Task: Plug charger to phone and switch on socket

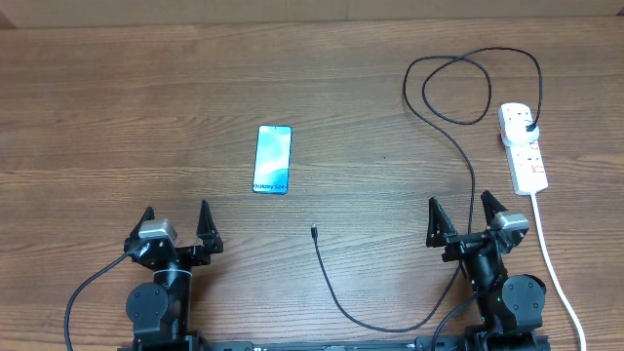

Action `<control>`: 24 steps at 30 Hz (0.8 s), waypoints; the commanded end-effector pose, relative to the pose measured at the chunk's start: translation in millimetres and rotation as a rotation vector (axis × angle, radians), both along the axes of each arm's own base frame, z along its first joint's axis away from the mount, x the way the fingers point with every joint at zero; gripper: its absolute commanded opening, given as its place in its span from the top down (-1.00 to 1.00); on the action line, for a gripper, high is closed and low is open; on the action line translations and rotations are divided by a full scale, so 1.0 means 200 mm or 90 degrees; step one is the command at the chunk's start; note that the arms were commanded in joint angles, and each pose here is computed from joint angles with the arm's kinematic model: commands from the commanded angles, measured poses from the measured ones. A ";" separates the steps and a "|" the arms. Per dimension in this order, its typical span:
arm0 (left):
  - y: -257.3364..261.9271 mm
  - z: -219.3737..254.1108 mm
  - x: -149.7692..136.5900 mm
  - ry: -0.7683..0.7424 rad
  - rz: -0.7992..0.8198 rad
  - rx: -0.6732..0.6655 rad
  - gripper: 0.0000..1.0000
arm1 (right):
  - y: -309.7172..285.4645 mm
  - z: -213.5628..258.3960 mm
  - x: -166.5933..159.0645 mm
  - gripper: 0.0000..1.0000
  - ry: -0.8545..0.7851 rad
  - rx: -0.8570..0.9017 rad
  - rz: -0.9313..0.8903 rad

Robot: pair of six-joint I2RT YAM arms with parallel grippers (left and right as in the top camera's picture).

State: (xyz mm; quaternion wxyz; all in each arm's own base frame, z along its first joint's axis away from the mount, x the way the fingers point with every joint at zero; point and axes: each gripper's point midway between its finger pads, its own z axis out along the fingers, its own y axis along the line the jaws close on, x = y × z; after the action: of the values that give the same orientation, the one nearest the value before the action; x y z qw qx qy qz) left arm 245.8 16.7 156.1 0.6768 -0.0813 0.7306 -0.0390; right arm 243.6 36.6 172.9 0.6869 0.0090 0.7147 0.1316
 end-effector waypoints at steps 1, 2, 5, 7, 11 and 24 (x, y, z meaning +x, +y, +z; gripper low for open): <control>0.02 0.00 0.00 -0.002 0.011 0.005 -0.99 | 0.00 -0.01 0.00 -1.00 -0.004 -0.005 0.001; 0.02 0.00 0.00 -0.002 0.011 0.005 -1.00 | 0.00 -0.01 0.00 -1.00 -0.004 -0.005 0.001; 0.02 0.00 0.00 -0.005 0.011 0.005 -0.99 | 0.00 -0.01 0.00 -1.00 -0.004 -0.005 0.001; 0.03 0.00 0.00 -0.001 0.016 0.006 -0.99 | 0.00 -0.01 0.00 -1.00 -0.004 -0.005 0.001; 0.00 0.01 0.00 -0.007 -0.005 0.000 -0.99 | 0.00 -0.01 0.00 -1.00 -0.004 -0.005 0.001; -0.22 0.56 -0.23 -0.003 -0.140 -0.148 -0.99 | 0.00 -0.01 0.00 -1.00 -0.004 -0.005 0.001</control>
State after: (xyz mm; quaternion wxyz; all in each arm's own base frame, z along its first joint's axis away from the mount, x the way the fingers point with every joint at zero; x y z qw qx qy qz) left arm 214.4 -22.2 222.3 0.6441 -0.0805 0.7399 -0.1766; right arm 243.5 36.7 173.0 0.6870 0.0087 0.7146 0.1316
